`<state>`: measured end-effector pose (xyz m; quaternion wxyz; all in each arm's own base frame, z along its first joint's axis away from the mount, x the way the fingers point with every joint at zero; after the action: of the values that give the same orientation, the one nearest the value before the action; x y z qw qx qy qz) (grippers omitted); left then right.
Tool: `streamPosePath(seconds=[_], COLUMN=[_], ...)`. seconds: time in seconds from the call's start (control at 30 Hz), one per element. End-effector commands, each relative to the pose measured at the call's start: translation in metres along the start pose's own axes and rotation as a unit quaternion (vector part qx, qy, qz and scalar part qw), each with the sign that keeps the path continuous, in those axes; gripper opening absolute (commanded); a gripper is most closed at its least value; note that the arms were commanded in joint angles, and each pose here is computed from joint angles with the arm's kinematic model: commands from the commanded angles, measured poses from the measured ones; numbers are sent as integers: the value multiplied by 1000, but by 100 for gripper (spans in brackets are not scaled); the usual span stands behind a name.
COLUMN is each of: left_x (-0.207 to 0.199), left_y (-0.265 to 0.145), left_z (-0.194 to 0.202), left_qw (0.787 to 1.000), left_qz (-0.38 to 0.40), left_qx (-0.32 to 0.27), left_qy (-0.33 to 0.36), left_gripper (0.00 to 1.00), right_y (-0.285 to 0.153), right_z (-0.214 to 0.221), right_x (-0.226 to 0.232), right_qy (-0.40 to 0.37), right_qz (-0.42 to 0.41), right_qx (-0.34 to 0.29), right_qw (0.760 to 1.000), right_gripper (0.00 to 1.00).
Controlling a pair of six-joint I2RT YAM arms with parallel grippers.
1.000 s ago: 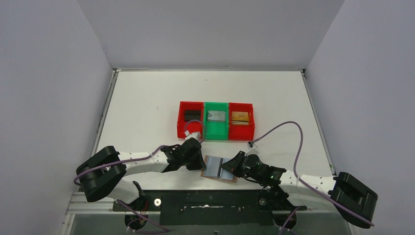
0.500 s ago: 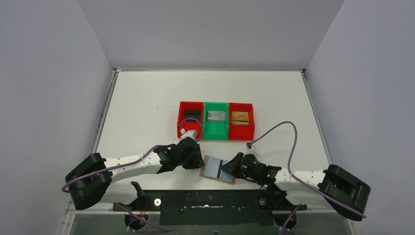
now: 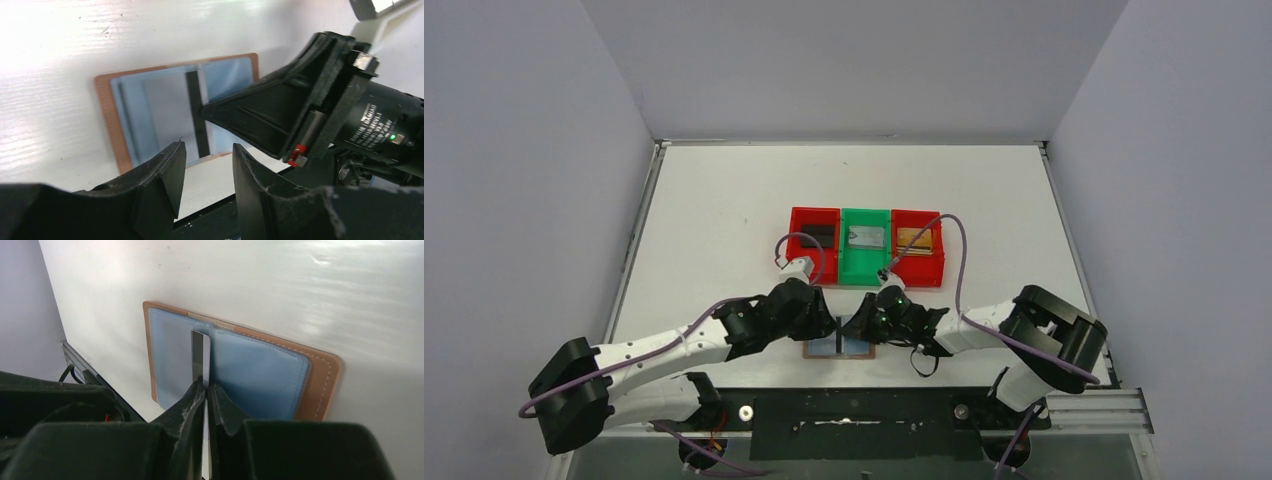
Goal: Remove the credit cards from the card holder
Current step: Remove the credit card from the card holder.
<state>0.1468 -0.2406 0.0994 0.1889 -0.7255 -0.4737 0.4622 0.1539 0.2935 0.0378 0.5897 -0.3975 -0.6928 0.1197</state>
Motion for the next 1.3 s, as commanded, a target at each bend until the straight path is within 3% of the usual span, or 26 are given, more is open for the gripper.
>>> streamPosePath(seconds=[0.0, 0.13, 0.57, 0.73, 1.03, 1.27], left_x=[-4, 3, 40, 48, 50, 50], left_y=[-4, 6, 24, 21, 21, 21], left_z=[-5, 7, 29, 33, 36, 37], left_qw=[1000, 1000, 995, 995, 995, 995], left_qz=[12, 1, -84, -90, -90, -86], left_qx=[-14, 13, 44, 40, 45, 47], left_qy=[-6, -5, -15, -20, -22, -23], left_gripper=[39, 38, 20, 14, 9, 7], right_y=[12, 15, 12, 7, 4, 13], right_z=[2, 3, 0, -5, -3, 7], right_x=[6, 5, 7, 12, 21, 23], right_qy=[-50, -47, -27, -17, 39, 49], right_qz=[-5, -8, -8, -17, -72, -75], right_qx=[28, 34, 22, 9, -9, -10], right_qw=[998, 998, 999, 1000, 997, 996], right_gripper=[4, 4, 5, 8, 24, 24])
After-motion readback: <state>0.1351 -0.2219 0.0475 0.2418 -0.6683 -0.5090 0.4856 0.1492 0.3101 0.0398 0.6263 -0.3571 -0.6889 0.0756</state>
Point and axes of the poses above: each gripper's point midway between its finger pads, its own y axis out along the fingers, its own x axis along the line the jaws close on, z = x × y, the point moved 3 cm from there along -y, back along the fingers, and after that the axes turned 1 degree about y, right-handed, at the moved point
